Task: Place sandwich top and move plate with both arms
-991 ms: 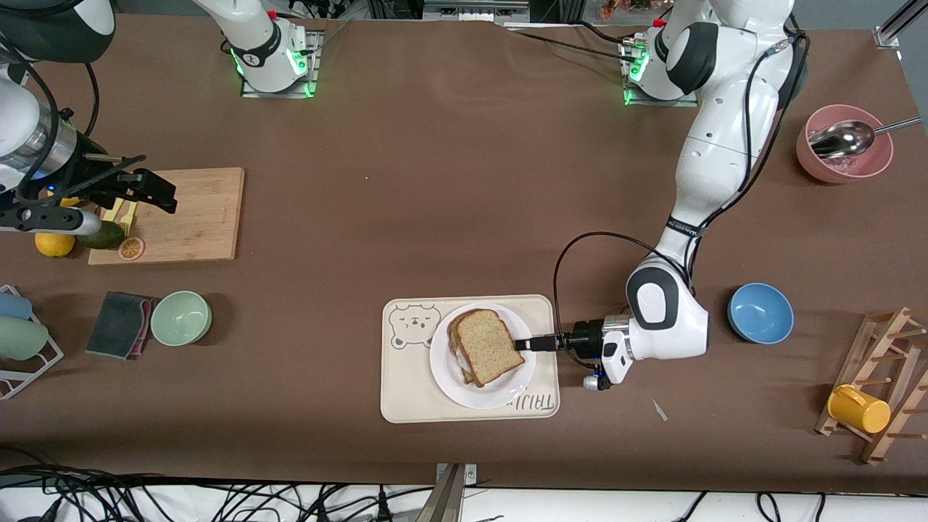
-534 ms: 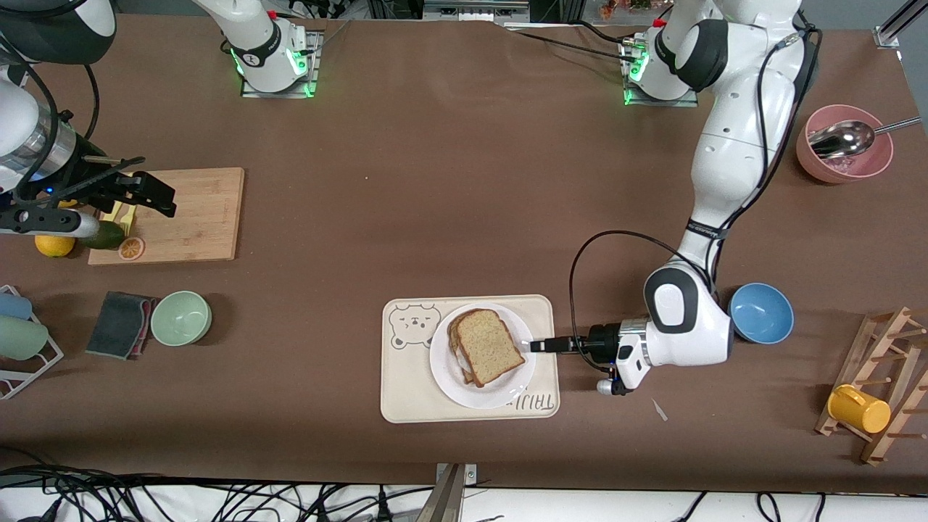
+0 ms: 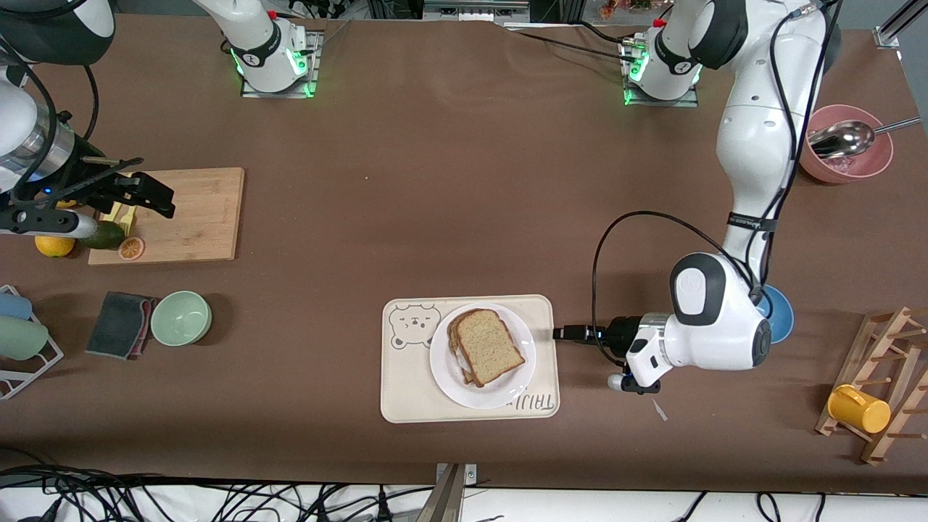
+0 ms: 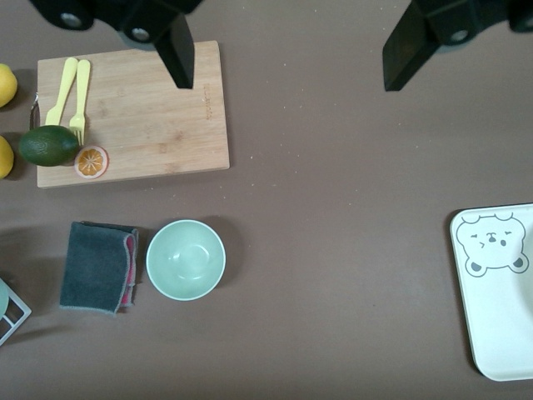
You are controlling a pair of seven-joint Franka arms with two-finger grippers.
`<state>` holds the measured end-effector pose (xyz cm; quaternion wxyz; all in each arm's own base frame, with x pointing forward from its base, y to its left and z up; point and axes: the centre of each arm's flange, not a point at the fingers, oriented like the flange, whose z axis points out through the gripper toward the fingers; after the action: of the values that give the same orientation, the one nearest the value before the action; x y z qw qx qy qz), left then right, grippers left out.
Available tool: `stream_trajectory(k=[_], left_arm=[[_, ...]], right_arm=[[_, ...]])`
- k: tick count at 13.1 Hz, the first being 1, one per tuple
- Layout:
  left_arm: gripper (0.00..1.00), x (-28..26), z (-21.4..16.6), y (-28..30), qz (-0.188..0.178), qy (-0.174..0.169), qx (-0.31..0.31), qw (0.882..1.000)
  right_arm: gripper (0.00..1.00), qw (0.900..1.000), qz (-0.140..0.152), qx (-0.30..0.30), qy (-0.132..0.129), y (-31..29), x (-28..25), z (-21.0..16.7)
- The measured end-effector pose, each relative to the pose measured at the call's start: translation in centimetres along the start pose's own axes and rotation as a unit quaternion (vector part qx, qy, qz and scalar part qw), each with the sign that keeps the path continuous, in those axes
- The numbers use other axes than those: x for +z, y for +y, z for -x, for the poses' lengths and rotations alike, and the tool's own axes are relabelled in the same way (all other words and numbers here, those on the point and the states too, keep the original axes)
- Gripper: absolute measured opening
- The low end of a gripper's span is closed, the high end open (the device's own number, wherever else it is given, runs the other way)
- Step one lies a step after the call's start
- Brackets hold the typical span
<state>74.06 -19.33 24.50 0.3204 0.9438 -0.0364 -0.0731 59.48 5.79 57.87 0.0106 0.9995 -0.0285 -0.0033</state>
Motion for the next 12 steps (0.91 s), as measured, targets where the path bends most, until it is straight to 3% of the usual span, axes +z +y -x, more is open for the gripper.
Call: stream_trajectory(k=[3, 7, 11, 12], left_arm=[[0.72, -3.4, 1.2, 1.6, -0.095, -0.027, 0.023, 0.995], [0.73, -9.9, 3.9, 5.0, -0.196, -0.058, 0.048, 0.978], [0.78, -18.0, 7.7, 9.5, -0.248, -0.057, 0.052, 0.966], [0.85, -20.4, 8.7, 10.3, -0.252, -0.05, 0.05, 0.965]], right_arm=[[1.0, 1.0, 0.0, 0.0, 0.0, 0.0, 0.0, 0.0], [1.0, 1.0, 0.0, 0.0, 0.0, 0.0, 0.0, 0.0], [1.0, 1.0, 0.0, -0.001, 0.0, -0.1, 0.1, 0.0], [1.0, 1.0, 0.0, -0.002, -0.001, -0.2, 0.2, -0.1]])
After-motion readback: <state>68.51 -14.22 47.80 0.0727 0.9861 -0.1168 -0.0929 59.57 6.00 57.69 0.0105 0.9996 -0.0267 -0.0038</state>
